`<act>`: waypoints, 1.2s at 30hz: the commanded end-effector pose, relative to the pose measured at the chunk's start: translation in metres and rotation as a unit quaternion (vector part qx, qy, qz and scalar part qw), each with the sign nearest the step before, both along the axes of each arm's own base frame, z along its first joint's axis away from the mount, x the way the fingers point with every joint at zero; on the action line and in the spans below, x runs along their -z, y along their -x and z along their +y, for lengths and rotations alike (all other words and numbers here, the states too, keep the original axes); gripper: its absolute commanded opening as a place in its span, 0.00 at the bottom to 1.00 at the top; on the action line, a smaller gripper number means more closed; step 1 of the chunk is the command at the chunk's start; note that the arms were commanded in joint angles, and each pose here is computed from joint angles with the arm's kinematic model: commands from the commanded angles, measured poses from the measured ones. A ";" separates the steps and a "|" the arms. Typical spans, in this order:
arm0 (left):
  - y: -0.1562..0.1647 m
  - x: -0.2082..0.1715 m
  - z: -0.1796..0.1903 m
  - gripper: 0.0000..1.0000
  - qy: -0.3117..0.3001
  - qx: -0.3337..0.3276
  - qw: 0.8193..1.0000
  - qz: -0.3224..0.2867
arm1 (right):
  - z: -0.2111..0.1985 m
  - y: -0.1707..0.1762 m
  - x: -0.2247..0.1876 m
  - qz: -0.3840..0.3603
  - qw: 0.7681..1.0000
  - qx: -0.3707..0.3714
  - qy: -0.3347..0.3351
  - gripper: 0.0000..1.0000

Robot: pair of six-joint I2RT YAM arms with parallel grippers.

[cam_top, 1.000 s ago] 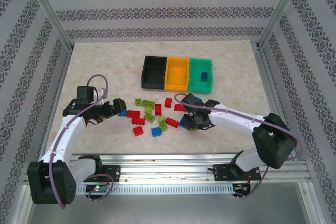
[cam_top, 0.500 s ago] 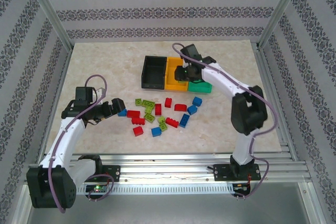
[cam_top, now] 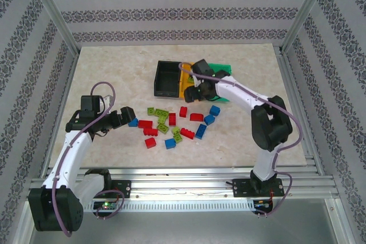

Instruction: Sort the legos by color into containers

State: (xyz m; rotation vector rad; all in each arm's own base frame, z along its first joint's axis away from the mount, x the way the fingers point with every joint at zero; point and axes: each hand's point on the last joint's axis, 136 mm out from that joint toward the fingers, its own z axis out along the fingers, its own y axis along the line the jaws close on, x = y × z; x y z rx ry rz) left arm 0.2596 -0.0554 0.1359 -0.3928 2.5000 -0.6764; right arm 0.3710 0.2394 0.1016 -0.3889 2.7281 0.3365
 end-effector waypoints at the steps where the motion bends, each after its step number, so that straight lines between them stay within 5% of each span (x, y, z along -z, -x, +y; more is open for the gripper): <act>1: 0.003 0.003 -0.003 1.00 0.002 0.006 1.000 0.004 | 0.009 0.041 0.003 0.004 0.997 -0.081 0.008 0.68; 6: 0.004 0.002 -0.004 1.00 0.005 0.006 1.000 0.003 | 0.018 0.089 0.024 0.036 0.988 -0.150 0.023 0.66; 18: 0.004 0.002 -0.003 1.00 0.004 0.003 1.000 0.002 | 0.036 0.131 0.060 0.082 0.971 -0.220 0.051 0.55; 26: 0.004 0.001 -0.004 1.00 0.005 0.003 1.000 0.001 | 0.031 0.137 0.078 0.096 0.969 -0.218 0.064 0.48; 30: 0.004 0.002 -0.004 1.00 0.005 0.003 1.000 0.001 | 0.031 0.136 0.080 0.096 0.969 -0.217 0.066 0.34; 36: 0.004 0.002 -0.004 1.00 0.006 0.004 1.000 0.001 | 0.046 0.110 0.035 0.039 0.977 -0.207 0.015 0.24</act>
